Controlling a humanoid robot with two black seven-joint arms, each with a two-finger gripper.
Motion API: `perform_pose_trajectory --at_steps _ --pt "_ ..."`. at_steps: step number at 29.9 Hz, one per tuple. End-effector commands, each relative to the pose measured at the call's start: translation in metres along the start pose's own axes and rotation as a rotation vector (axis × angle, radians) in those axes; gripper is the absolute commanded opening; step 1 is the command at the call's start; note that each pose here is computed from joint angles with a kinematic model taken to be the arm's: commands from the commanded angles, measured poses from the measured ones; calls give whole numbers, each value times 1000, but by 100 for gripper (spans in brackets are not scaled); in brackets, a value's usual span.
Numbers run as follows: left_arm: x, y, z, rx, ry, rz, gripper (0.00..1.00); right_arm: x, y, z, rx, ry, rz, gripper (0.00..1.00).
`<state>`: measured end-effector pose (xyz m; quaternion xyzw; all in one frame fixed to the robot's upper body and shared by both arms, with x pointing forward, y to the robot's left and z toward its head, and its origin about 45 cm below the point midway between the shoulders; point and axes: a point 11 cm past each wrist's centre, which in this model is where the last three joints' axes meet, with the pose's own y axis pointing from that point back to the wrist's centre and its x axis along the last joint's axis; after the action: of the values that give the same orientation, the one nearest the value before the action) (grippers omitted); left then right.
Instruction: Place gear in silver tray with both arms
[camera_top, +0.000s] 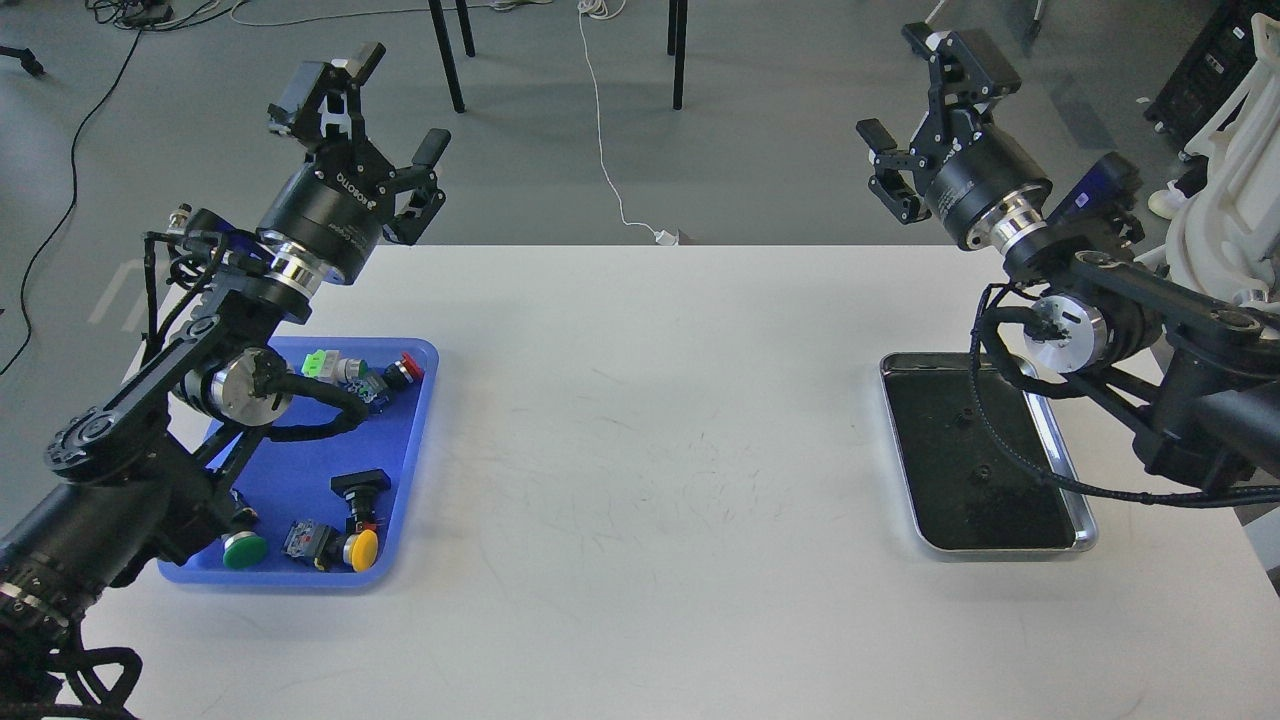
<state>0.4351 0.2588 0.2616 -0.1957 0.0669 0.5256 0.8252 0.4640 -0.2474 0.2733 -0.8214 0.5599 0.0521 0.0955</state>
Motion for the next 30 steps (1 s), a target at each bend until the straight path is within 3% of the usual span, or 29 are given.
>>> perform_pose_trajectory --at_steps 1,22,30 --pt "0 6 -12 -12 58 37 98 -7 -3 4 7 -26 -2 99" --pt "-18 7 -36 -5 139 52 98 29 -19 -39 136 -45 107 99" --pt "-10 9 -39 37 120 68 98 9 -11 5 68 -118 49 99"
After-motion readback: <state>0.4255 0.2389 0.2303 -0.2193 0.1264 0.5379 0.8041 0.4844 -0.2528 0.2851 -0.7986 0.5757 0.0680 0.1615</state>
